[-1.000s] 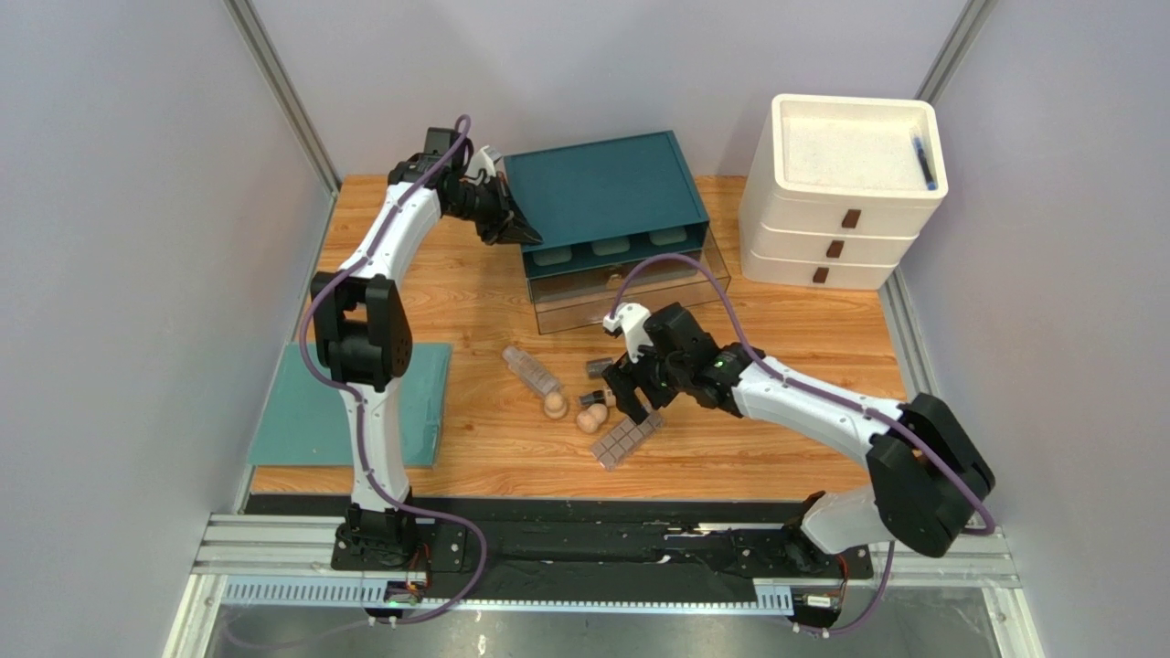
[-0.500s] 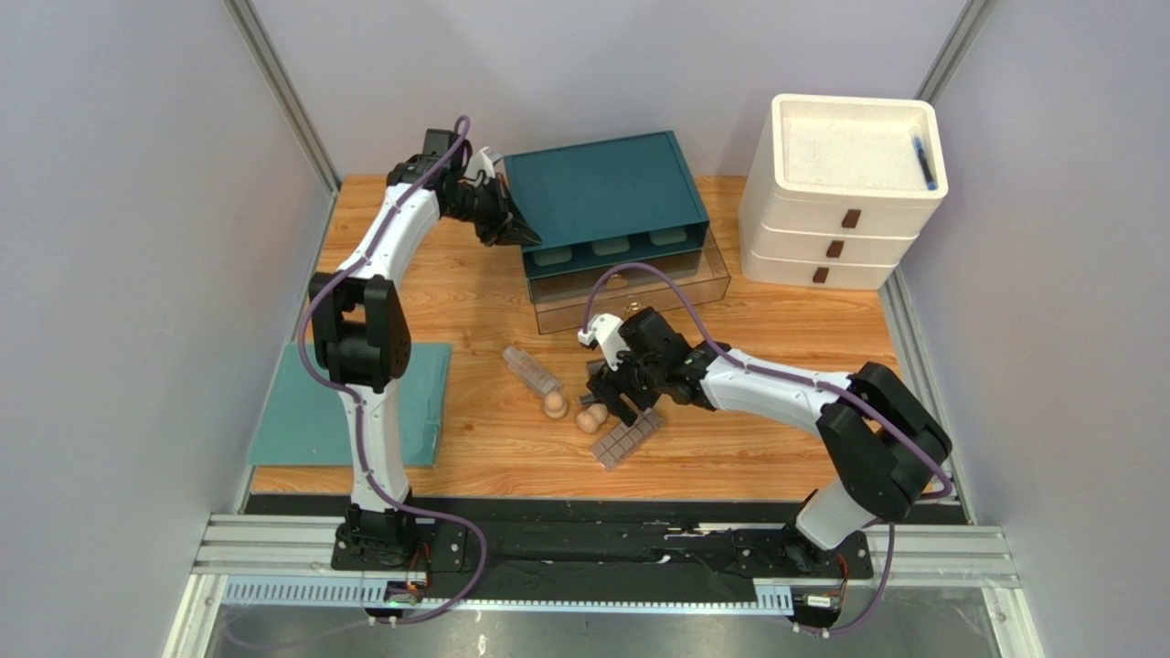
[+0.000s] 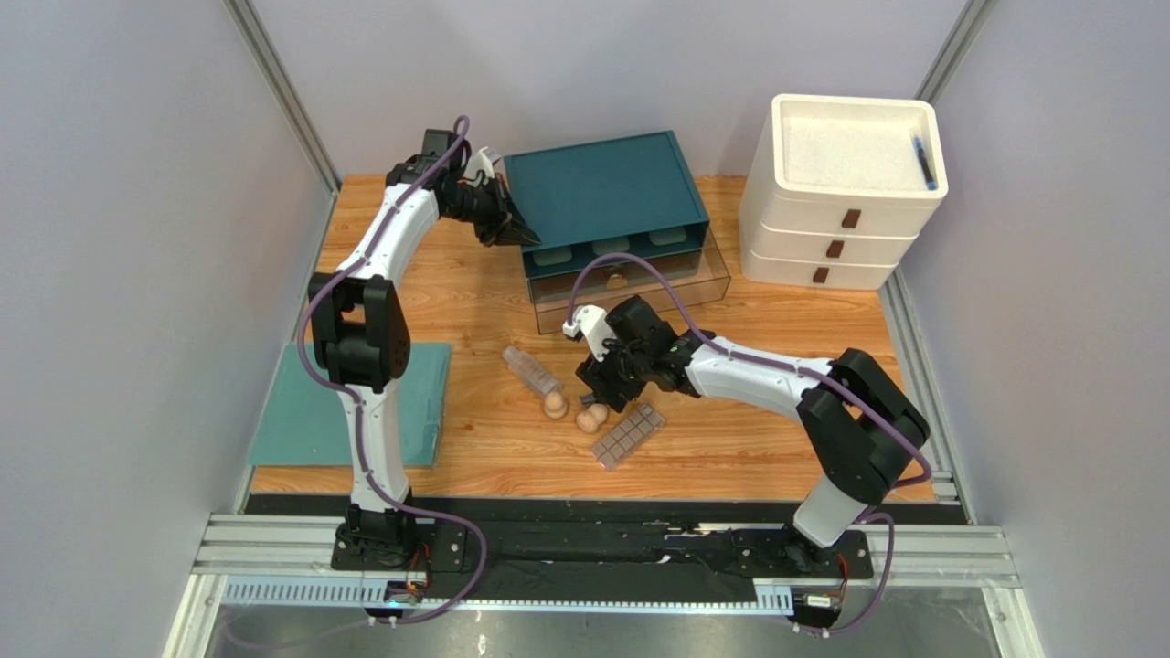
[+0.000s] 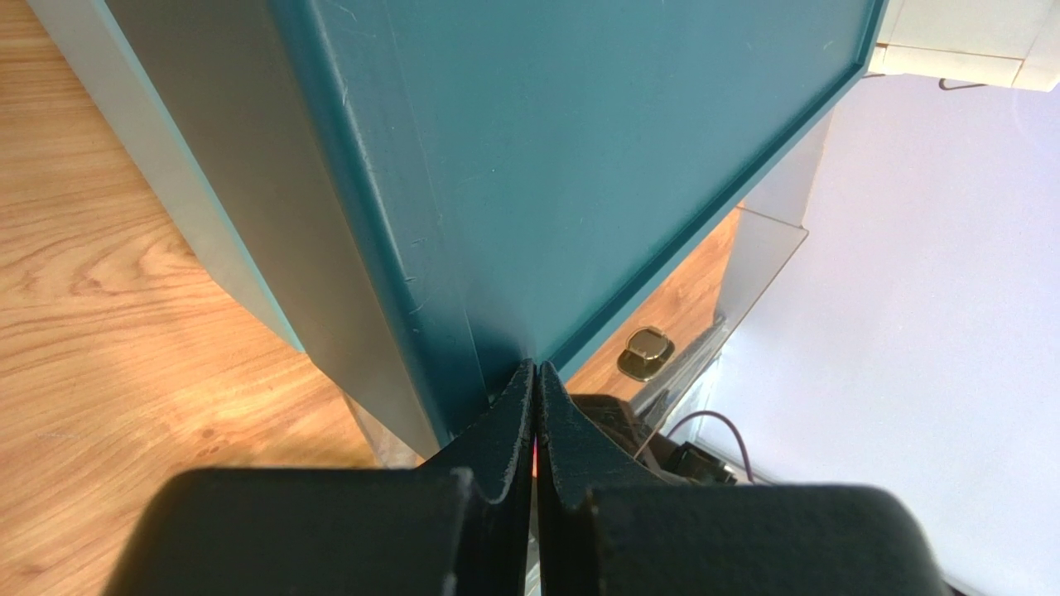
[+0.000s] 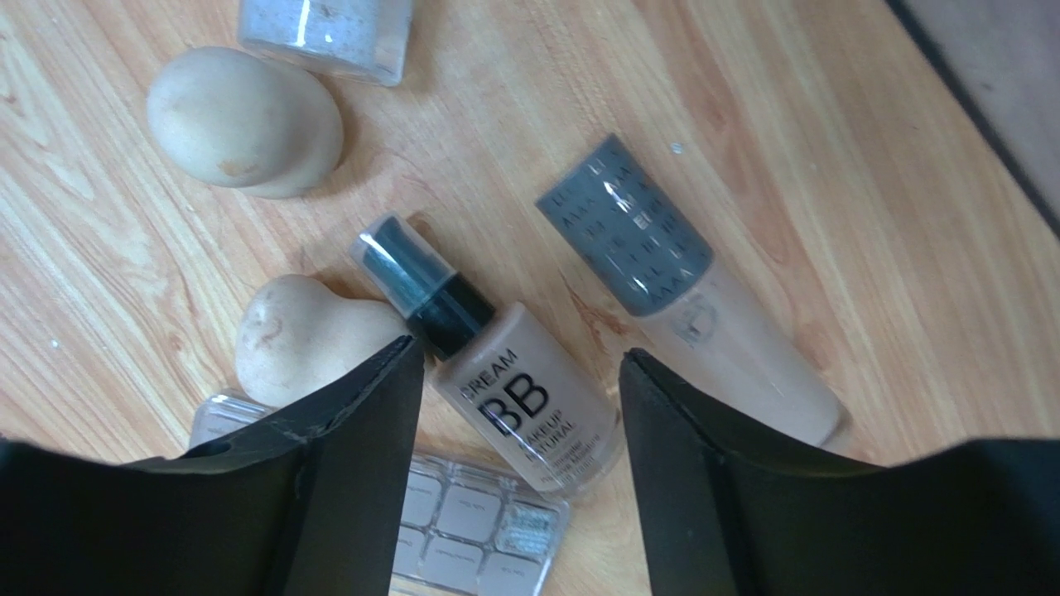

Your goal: Organize the makeup

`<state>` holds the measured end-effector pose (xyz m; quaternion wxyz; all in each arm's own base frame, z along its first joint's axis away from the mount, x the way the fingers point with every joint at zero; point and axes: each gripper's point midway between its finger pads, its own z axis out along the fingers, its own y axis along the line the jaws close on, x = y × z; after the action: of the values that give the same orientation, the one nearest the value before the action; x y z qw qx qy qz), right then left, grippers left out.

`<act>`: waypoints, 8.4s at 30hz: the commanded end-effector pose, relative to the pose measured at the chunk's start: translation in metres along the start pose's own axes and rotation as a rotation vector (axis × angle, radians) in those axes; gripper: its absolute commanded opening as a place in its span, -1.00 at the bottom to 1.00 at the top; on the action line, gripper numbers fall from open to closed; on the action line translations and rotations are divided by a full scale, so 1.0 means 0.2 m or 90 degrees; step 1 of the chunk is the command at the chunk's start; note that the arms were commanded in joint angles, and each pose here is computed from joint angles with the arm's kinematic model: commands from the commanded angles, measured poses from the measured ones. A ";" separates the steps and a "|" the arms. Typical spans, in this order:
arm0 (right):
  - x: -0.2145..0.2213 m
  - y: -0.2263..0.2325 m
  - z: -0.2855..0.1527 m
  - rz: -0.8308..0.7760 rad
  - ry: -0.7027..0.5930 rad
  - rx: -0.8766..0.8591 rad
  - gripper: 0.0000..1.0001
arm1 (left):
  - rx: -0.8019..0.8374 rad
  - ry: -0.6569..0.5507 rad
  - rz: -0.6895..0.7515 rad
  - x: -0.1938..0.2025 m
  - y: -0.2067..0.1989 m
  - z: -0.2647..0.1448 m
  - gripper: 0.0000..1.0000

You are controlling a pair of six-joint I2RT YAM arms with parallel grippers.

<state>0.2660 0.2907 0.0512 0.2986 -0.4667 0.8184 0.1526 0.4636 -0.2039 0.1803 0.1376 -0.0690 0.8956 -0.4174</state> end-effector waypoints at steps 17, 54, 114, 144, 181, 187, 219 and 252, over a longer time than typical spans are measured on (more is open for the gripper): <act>0.05 0.03 0.07 0.029 0.034 -0.023 -0.02 | -0.033 0.011 -0.003 0.05 0.06 -0.02 -1.00; -0.06 -0.10 -0.11 0.050 0.014 0.088 -1.00 | -0.037 0.018 -0.004 0.06 0.08 -0.02 -1.00; -1.11 -0.33 -0.59 0.068 -0.296 0.023 0.40 | -0.051 0.022 0.000 0.03 0.10 -0.06 -1.00; -0.51 0.28 0.13 0.092 -0.057 -0.089 0.37 | -0.043 0.031 -0.015 0.05 0.13 -0.04 -1.00; -0.81 0.26 0.06 0.063 -0.161 -0.025 -0.99 | -0.046 0.069 -0.016 0.11 0.18 -0.02 -1.00; -1.03 0.22 -0.18 0.039 -0.223 -0.003 -0.99 | -0.045 0.072 -0.016 0.12 0.19 -0.02 -1.00; -0.73 -0.70 -0.20 0.121 -0.128 0.297 -0.73 | -0.050 0.077 -0.018 0.13 0.20 -0.02 -0.99; -0.65 -0.31 -0.65 0.075 -0.183 0.072 0.18 | -0.047 0.071 -0.012 0.11 0.18 -0.03 -0.98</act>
<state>0.3597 0.2698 0.2271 0.4408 -0.3190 0.8294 0.1266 0.4543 -0.1949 0.1786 0.1238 -0.0441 0.8937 -0.4291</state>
